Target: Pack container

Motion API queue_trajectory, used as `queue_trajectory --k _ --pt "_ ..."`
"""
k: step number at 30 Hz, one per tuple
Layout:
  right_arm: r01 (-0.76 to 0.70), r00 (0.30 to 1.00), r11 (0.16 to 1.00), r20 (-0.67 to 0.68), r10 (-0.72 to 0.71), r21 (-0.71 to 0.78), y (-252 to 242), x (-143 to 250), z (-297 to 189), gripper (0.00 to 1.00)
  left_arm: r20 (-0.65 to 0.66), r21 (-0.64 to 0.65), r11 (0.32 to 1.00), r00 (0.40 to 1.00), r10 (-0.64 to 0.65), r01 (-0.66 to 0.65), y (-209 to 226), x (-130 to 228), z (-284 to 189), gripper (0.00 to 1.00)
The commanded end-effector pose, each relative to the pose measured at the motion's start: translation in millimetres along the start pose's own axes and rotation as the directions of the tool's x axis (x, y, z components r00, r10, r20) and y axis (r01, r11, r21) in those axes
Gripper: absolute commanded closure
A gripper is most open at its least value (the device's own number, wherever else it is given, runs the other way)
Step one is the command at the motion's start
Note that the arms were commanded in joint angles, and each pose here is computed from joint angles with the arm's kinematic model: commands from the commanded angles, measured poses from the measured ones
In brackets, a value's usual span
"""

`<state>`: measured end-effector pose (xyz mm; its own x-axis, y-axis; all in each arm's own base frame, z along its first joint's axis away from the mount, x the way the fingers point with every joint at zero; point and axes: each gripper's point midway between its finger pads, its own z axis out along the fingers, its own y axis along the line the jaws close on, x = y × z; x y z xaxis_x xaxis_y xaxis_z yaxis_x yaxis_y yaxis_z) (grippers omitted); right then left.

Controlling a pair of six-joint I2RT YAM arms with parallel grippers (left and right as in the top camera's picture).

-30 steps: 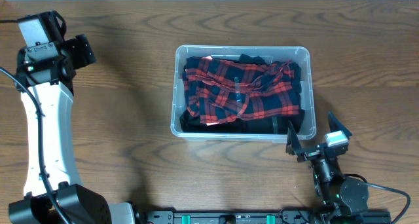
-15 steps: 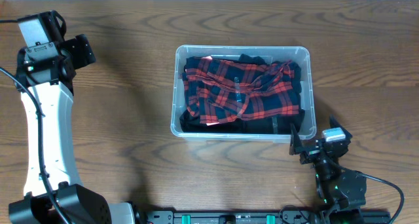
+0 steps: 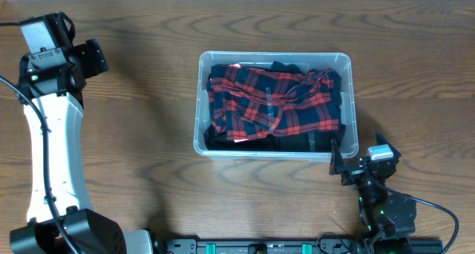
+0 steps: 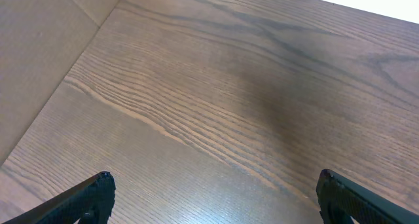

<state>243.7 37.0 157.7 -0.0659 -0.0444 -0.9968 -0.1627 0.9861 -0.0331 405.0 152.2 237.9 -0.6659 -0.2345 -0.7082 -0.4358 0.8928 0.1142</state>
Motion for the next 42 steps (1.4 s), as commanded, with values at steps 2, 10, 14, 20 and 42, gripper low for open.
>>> queue_trajectory --k 2,10,14,20,42 --pt "0.014 1.0 1.0 0.002 -0.014 -0.002 -0.4 0.2 -0.3 0.01 0.002 -0.01 1.0 1.0 -0.001 0.001 2.5 -1.1 -0.3 0.02" --pt "0.014 1.0 1.0 0.002 -0.014 -0.001 -0.5 0.2 -0.3 0.01 0.002 -0.01 1.0 1.0 -0.001 0.001 2.5 -1.1 -0.3 0.02" --pt "0.014 1.0 1.0 0.002 -0.014 -0.002 -0.4 0.2 -0.3 0.01 0.002 -0.01 1.0 1.0 -0.001 0.001 2.5 -1.1 -0.3 0.02" --pt "0.014 1.0 1.0 0.002 -0.014 -0.002 -0.4 0.2 -0.3 0.01 0.002 -0.01 1.0 1.0 -0.001 0.001 2.5 -1.1 -0.3 0.02" --pt "0.014 1.0 1.0 0.002 -0.014 -0.001 -0.5 0.2 -0.3 0.01 -0.111 -0.006 0.999 0.993 0.03 -0.031 -3.7 47.8 18.6 0.02"
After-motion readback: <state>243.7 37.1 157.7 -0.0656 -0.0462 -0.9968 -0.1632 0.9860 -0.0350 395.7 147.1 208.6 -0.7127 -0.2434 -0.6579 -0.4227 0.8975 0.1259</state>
